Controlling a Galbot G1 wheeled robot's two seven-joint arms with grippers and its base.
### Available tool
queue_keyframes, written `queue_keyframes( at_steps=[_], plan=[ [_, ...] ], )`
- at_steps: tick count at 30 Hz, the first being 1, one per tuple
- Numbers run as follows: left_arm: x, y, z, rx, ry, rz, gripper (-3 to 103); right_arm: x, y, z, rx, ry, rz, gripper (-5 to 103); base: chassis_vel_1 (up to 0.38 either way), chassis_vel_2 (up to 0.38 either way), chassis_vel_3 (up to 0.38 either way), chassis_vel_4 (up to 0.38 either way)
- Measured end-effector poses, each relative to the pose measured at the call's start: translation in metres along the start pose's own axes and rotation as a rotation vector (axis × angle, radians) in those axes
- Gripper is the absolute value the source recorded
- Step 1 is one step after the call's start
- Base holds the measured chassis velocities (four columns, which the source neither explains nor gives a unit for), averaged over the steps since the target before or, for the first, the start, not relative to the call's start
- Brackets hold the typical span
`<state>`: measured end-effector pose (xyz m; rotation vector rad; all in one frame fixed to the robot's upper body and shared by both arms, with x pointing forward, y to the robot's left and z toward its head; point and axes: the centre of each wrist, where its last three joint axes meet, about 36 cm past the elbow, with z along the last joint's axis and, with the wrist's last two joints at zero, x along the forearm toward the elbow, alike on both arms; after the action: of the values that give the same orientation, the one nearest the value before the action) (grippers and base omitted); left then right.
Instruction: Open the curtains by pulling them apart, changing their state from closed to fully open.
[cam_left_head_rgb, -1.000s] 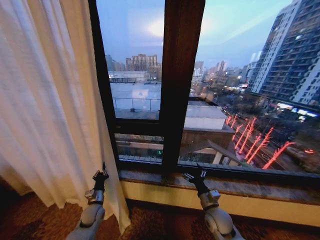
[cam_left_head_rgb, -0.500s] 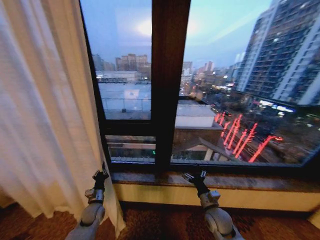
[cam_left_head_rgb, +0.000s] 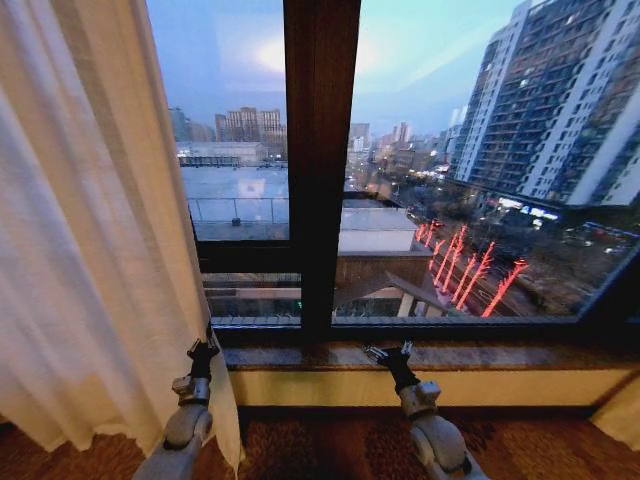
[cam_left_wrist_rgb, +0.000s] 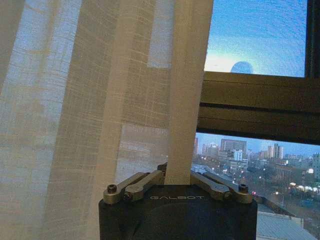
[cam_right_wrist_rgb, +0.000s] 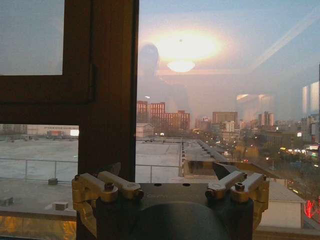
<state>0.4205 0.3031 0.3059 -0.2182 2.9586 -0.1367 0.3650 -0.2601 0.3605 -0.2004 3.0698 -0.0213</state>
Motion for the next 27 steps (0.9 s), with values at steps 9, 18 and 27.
queue_keyframes(
  at_steps=[9,18,27],
  plan=[
    [-0.0001,0.0027,0.0038,0.003,-0.013,-0.009,0,0.0000,0.0000,0.0000,0.000,0.000,0.000,100,0.000,0.000,0.000,0.000],
    [-0.0036,0.0067,0.0100,-0.018,-0.047,0.015,0,0.0000,0.0000,0.0000,0.000,0.000,0.000,100,0.037,0.039,-0.049,-0.057],
    [-0.0035,0.0052,0.0108,-0.015,-0.046,0.014,0,0.0000,0.0000,0.0000,0.000,0.000,0.000,100,0.204,0.207,-0.205,-0.213]
  ],
)
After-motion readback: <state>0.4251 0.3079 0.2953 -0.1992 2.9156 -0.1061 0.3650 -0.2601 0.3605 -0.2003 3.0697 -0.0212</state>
